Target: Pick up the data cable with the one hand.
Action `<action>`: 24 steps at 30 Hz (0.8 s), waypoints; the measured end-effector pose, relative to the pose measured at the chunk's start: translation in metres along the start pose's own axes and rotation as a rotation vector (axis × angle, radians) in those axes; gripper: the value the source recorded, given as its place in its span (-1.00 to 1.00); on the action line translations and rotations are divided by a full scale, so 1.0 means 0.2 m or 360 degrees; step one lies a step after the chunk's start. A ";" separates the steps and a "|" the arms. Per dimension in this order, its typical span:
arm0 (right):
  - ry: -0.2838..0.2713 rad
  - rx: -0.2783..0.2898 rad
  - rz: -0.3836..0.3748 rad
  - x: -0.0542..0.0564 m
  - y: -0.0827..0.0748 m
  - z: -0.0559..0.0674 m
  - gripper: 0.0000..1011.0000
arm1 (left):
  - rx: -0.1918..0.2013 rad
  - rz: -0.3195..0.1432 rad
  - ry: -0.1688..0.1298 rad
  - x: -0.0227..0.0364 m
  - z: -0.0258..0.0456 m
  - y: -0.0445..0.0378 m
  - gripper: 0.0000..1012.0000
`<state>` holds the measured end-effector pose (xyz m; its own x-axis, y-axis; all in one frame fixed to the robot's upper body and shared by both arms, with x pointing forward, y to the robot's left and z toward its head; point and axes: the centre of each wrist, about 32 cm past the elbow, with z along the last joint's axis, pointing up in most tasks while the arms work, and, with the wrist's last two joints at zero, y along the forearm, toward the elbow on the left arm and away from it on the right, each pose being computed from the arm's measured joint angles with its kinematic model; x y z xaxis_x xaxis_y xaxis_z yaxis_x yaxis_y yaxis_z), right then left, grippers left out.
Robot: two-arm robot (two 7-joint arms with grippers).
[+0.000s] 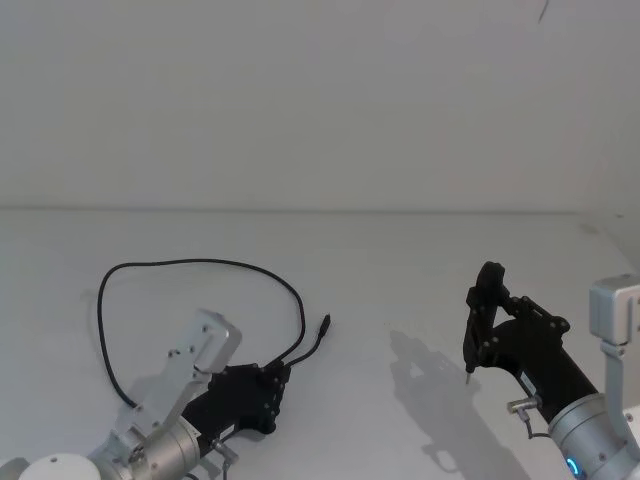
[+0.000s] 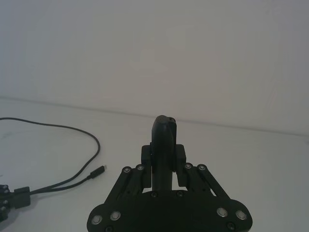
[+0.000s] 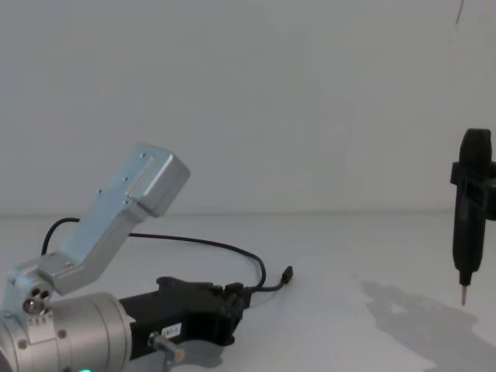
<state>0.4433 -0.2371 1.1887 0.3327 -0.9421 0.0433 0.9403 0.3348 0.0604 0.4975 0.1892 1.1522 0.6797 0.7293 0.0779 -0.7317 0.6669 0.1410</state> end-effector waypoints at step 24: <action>0.0003 0.0001 -0.0001 0.00 0.00 0.00 -0.45 | -0.0102 -0.0072 -0.0008 -0.045 0.150 0.129 -0.92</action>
<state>0.4433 -0.2368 1.1888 0.3325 -0.9422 0.0416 0.9404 0.3345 0.0608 0.4740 0.1952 1.1848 0.7124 0.6974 0.0778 -0.7017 0.7078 0.0811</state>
